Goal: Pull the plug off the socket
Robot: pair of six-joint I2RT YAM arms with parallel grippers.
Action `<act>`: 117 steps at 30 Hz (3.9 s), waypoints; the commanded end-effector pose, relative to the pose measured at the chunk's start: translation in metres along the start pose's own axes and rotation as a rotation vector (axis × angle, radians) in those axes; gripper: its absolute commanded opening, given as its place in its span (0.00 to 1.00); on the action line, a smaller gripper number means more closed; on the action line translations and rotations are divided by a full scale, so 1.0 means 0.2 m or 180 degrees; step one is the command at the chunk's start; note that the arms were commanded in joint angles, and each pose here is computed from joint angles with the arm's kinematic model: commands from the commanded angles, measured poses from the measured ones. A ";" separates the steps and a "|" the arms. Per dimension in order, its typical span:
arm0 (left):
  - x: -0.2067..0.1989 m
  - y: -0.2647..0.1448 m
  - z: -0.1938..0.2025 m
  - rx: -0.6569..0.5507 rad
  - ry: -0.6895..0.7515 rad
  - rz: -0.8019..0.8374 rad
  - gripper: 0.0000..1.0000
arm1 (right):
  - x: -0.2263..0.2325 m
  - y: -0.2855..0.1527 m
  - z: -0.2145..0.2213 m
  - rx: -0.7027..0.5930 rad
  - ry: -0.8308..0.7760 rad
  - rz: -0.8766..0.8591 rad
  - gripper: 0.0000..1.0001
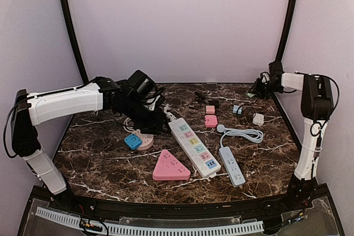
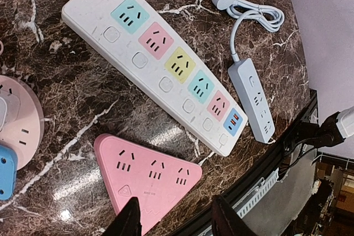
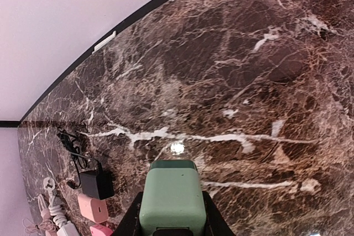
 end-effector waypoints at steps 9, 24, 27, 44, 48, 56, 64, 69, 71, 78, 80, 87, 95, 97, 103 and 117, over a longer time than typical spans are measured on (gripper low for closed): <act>-0.01 -0.05 -0.01 -0.0104 -0.0033 0.0037 0.43 | -0.18 0.06 -0.20 -0.0028 0.0248 -0.0237 0.04; 0.00 -0.05 -0.01 -0.0086 -0.0081 -0.0024 0.43 | -0.23 0.19 -0.38 -0.0067 0.0405 -0.0418 0.07; 0.00 -0.04 -0.02 -0.0073 -0.0093 -0.0026 0.43 | -0.24 0.24 -0.39 -0.0063 0.0441 -0.0432 0.08; 0.01 -0.03 -0.05 -0.0125 -0.0103 -0.0030 0.43 | -0.26 0.25 -0.45 -0.0034 0.0383 -0.0404 0.43; 0.02 -0.04 -0.06 -0.0146 -0.0106 -0.0045 0.43 | -0.26 0.24 -0.44 -0.0018 0.0389 -0.0390 0.51; 0.08 -0.08 -0.09 -0.0235 -0.0153 -0.0100 0.43 | -0.23 0.08 -0.42 -0.0179 0.0324 -0.0080 0.71; 0.18 -0.12 -0.13 -0.0355 -0.0254 -0.0271 0.44 | -0.13 -0.12 -0.36 -0.0403 0.0105 0.0157 0.92; 0.26 -0.15 -0.14 -0.0468 -0.0383 -0.0378 0.45 | -0.01 -0.17 -0.21 -0.0401 -0.0094 0.0147 0.94; 0.30 -0.14 -0.13 -0.0460 -0.0408 -0.0512 0.45 | 0.08 -0.18 -0.12 -0.0373 -0.0236 0.0125 0.94; 0.46 -0.18 -0.08 -0.0620 -0.0791 -0.0767 0.47 | 0.44 -0.16 0.34 -0.0098 -0.0854 -0.0218 0.90; 0.50 -0.19 -0.05 -0.0693 -0.0934 -0.0685 0.47 | 0.55 -0.15 0.48 0.0010 -0.1085 -0.0276 0.88; 0.70 -0.19 0.07 -0.0773 -0.1417 -0.0572 0.48 | 0.96 -0.12 0.96 0.0323 -0.1943 -0.0592 0.84; 0.82 -0.15 0.19 -0.0905 -0.1913 0.0074 0.48 | 1.31 -0.07 1.44 0.0587 -0.2836 -0.0930 0.83; 0.84 -0.13 0.21 -0.0946 -0.1997 0.0231 0.48 | 1.39 -0.05 1.55 0.0615 -0.3033 -0.0966 0.83; 0.88 -0.03 0.29 -0.1050 -0.2242 0.0631 0.49 | 1.48 0.09 1.75 0.0843 -0.3197 -0.0946 0.81; 0.94 0.09 0.37 -0.1021 -0.2438 0.0764 0.49 | 1.59 0.32 2.00 0.0901 -0.3412 -0.0879 0.78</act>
Point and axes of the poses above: each gripper's point midway between its finger pads, its own y axis out along the fingers, its own x axis along the line the jaws close on, z = x × y, the point moved 7 cm from there along -y, back along the fingers, and after that the axes turned 7 degrees about y, right-handed, at the moved point
